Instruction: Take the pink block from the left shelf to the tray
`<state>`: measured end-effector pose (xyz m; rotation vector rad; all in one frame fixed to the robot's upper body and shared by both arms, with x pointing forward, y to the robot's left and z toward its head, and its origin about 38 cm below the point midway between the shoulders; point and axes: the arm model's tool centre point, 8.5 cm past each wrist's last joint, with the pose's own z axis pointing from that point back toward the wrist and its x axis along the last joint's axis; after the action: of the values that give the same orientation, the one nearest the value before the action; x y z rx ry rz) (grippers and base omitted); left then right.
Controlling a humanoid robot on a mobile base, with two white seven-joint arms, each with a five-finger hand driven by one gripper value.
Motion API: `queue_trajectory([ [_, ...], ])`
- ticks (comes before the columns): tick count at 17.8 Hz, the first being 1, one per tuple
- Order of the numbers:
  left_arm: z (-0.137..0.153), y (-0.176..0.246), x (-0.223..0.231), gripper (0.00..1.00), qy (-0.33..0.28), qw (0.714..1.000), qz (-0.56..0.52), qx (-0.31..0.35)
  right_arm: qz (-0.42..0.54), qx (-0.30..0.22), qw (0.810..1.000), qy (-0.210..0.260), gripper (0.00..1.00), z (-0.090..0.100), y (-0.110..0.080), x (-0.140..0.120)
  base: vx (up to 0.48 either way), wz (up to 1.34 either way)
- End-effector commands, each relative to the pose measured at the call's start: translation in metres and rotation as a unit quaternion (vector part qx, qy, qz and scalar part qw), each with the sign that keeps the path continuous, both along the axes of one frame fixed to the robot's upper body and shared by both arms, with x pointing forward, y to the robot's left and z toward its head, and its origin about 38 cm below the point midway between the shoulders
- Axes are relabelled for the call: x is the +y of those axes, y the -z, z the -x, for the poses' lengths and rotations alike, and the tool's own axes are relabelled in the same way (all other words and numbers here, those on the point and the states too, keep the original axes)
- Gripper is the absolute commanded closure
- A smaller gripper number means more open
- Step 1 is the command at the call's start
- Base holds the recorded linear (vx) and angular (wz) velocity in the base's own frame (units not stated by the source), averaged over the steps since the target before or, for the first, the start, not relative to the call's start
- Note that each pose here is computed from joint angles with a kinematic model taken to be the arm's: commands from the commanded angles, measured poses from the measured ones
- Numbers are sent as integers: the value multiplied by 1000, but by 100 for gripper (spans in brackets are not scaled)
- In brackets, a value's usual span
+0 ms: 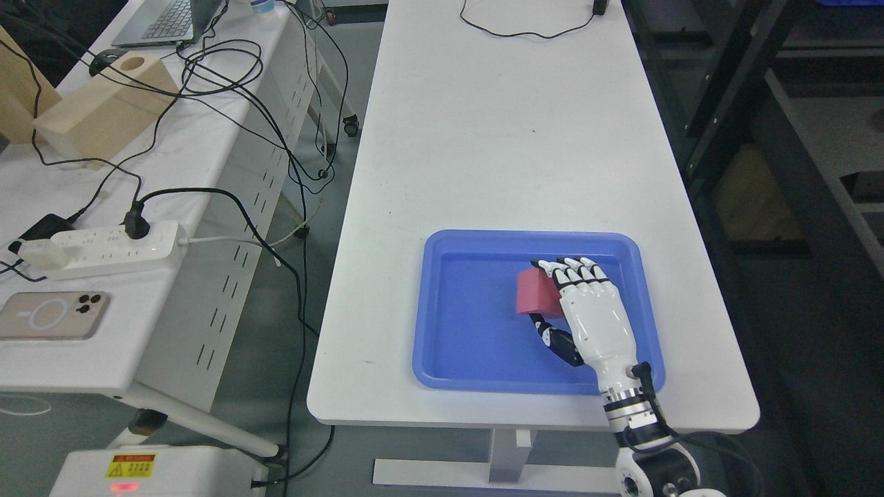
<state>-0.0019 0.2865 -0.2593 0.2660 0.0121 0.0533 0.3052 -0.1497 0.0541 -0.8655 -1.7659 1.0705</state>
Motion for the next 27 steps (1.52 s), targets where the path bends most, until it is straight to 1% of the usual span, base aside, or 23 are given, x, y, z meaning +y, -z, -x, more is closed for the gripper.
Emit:
queue_trajectory([
  [1, -26, -1, 11, 0, 2, 1000, -8, -24, -39, 14, 999, 9, 20, 1, 2, -12, 0, 0],
  [3, -25, -1, 11, 0, 2, 1000, -8, -23, -50, 18, 999, 10, 17, 1, 3, -13, 0, 0],
  [5, -25, -1, 11, 0, 2, 1000, -8, -23, -71, 24, 997, 13, 8, 0, 3, -15, 0, 0],
  [6, -25, -1, 11, 0, 2, 1000, -8, -23, -98, 29, 995, 21, 1, 0, 2, -20, 0, 0],
  [8, -25, -1, 11, 0, 2, 1000, -8, -23, -158, 34, 985, 56, 1, -5, 0, -44, 0, 0],
  [9, -26, -1, 11, 0, 2, 1000, -8, -24, -196, 32, 978, 72, 1, -8, -4, -57, 0, 0],
  [11, -25, -1, 11, 0, 2, 1000, -8, -23, -284, 5, 957, 62, 1, -11, -15, -75, 0, 0],
  [12, -25, -1, 11, 0, 2, 1000, -8, -23, -335, -9, 940, 59, 1, -11, -20, -86, 0, 0],
  [13, -25, -1, 11, 0, 2, 1000, -8, -23, -367, -10, 929, 55, 1, -11, -22, -90, 0, 0],
  [15, -26, -1, 11, 0, 2, 1000, -8, -24, -430, -2, 902, 31, 1, -10, -23, -93, 0, 0],
  [17, -25, -1, 11, 0, 2, 1000, -8, -23, -468, -12, 884, 12, 1, -7, -25, -95, 0, 0],
  [19, -25, -1, 11, 0, 2, 1000, -8, -23, -484, -26, 875, 2, 1, -4, -29, -97, 0, 0],
  [21, -25, -1, 11, 0, 2, 1000, -8, -23, -491, -34, 871, -3, 1, -3, -32, -97, 0, 0],
  [24, -25, -1, 11, 0, 2, 1000, -8, -23, -493, -39, 869, 2, 1, -3, -33, -102, -4, -2],
  [27, -25, -1, 11, 0, 2, 1000, -8, -23, -502, -44, 863, 12, 1, -1, -33, -110, 0, 0],
])
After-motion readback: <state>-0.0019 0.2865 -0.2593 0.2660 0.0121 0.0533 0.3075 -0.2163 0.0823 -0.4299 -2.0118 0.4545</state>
